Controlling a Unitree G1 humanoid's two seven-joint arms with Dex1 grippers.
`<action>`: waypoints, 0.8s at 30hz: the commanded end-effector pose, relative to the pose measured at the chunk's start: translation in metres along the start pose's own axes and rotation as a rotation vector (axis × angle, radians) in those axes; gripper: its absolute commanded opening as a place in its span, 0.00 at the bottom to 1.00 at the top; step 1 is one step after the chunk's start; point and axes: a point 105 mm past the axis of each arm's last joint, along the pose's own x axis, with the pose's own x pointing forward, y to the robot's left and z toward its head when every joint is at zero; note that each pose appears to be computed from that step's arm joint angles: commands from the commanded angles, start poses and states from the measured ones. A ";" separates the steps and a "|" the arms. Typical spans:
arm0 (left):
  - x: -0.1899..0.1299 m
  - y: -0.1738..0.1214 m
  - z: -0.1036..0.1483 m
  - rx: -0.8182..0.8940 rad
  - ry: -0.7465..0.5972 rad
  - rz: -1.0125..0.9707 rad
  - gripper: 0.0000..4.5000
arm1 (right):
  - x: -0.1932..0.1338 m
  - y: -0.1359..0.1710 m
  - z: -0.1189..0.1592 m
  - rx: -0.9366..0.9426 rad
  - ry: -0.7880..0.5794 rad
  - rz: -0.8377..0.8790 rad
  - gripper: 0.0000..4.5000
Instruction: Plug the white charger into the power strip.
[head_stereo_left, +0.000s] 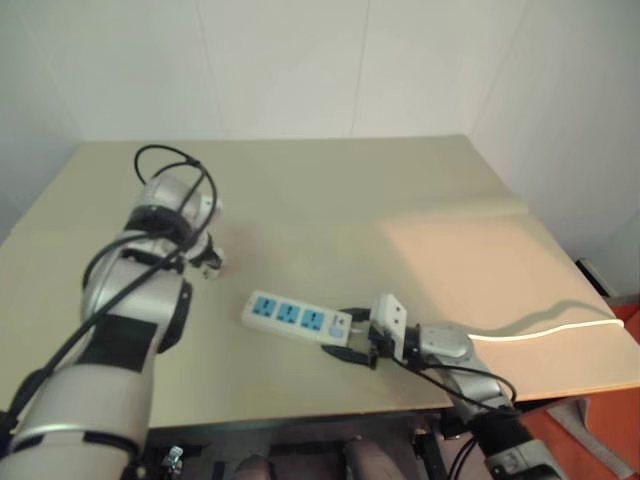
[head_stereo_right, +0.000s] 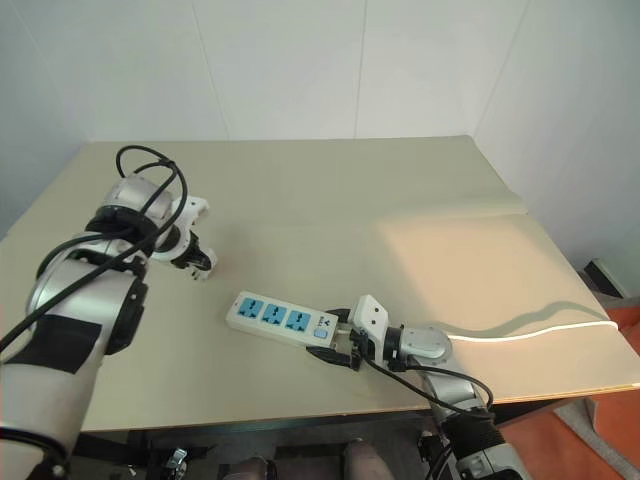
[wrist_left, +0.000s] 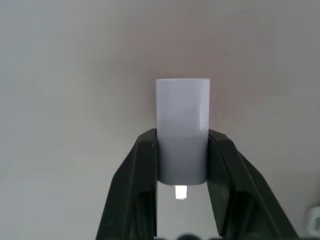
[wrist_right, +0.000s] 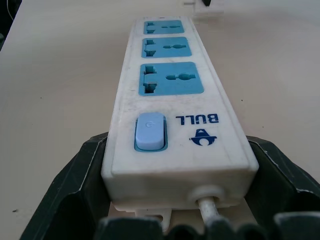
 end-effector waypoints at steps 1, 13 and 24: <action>-0.017 0.022 0.018 0.154 -0.141 0.074 0.22 | 0.003 0.015 -0.017 0.068 0.032 0.016 0.76; -0.049 0.021 0.030 0.636 -0.315 -0.043 0.22 | 0.006 0.019 -0.016 0.083 0.020 0.015 0.76; -0.069 0.025 -0.028 1.103 0.005 -0.264 0.22 | 0.004 0.018 -0.014 0.110 0.017 0.003 0.76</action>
